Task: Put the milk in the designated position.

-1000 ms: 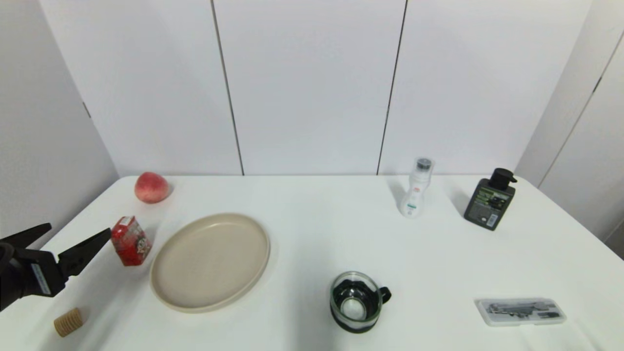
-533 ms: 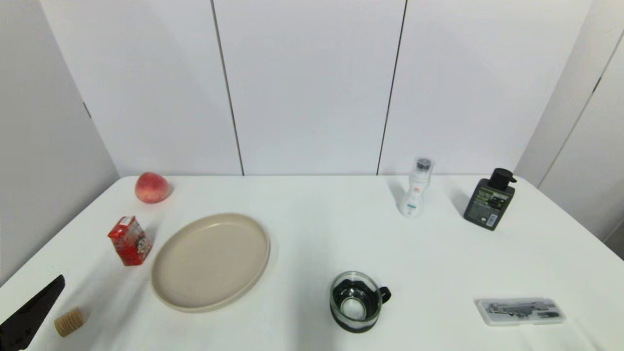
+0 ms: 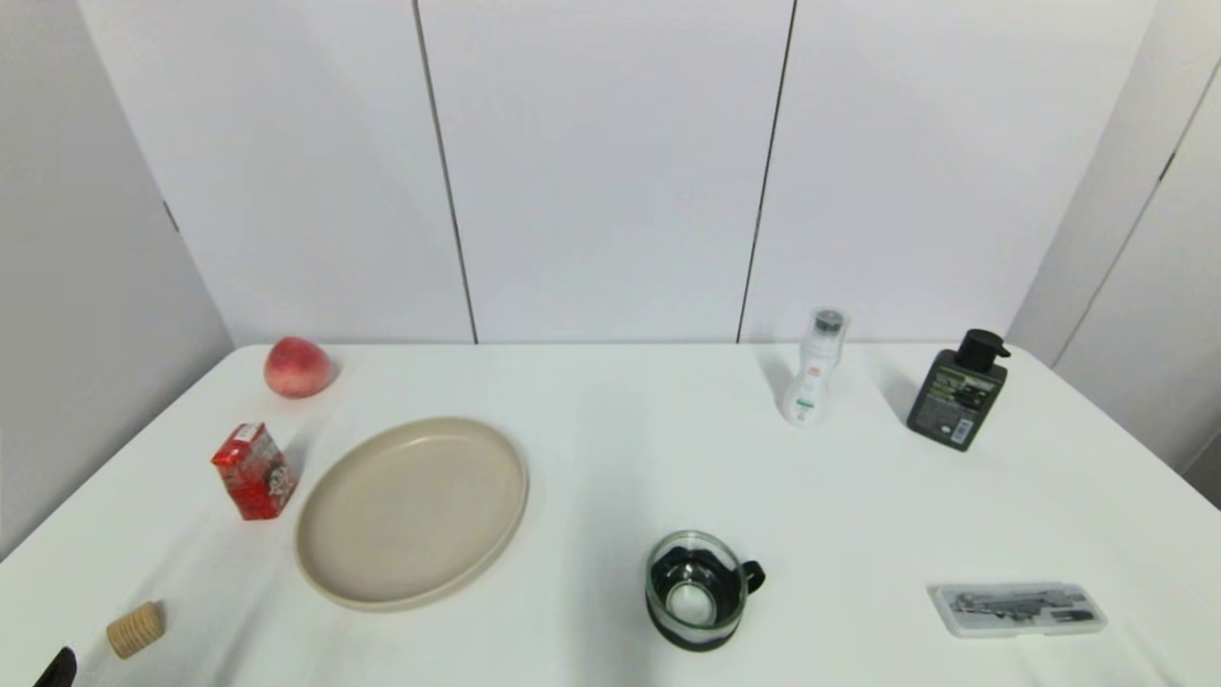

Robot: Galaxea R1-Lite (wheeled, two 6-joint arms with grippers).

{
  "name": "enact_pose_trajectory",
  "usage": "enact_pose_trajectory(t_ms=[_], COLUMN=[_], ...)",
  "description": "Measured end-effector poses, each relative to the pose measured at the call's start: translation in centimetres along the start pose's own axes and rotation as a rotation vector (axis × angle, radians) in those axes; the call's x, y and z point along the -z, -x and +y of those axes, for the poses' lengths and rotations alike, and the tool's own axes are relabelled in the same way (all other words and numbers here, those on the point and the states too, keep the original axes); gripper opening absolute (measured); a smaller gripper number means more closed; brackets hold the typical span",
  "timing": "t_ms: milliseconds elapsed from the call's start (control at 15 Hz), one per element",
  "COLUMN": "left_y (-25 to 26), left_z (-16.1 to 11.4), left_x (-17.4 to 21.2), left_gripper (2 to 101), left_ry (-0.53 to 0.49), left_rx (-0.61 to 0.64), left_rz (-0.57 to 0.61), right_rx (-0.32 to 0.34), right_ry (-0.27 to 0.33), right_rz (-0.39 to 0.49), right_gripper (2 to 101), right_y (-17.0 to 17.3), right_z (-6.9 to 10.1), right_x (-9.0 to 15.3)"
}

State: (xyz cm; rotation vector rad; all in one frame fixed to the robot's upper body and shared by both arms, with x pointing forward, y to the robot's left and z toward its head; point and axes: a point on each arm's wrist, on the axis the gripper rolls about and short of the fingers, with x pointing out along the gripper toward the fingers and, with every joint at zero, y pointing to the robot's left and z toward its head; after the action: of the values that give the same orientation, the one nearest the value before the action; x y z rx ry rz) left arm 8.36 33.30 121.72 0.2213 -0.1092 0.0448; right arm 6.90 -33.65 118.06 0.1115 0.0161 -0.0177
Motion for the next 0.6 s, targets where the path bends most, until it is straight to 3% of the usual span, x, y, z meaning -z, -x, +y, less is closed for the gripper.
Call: enact_pose_trajectory(t_ms=[333, 600], left_y=[1.7, 1.8], left_z=[-0.7, -0.7], left_x=[3.0, 3.1], left_gripper=[97.4, 97.7], left_ry=[0.050, 0.178], left_rx=[0.102, 0.051], left_rz=[0.106, 0.102], right_rx=[0.000, 0.000], right_ry=[-0.001, 0.000], right_rz=[0.000, 0.000], right_gripper=[98.0, 98.0], right_y=[0.0, 0.0], right_z=[0.0, 0.0], right_x=[0.0, 0.0])
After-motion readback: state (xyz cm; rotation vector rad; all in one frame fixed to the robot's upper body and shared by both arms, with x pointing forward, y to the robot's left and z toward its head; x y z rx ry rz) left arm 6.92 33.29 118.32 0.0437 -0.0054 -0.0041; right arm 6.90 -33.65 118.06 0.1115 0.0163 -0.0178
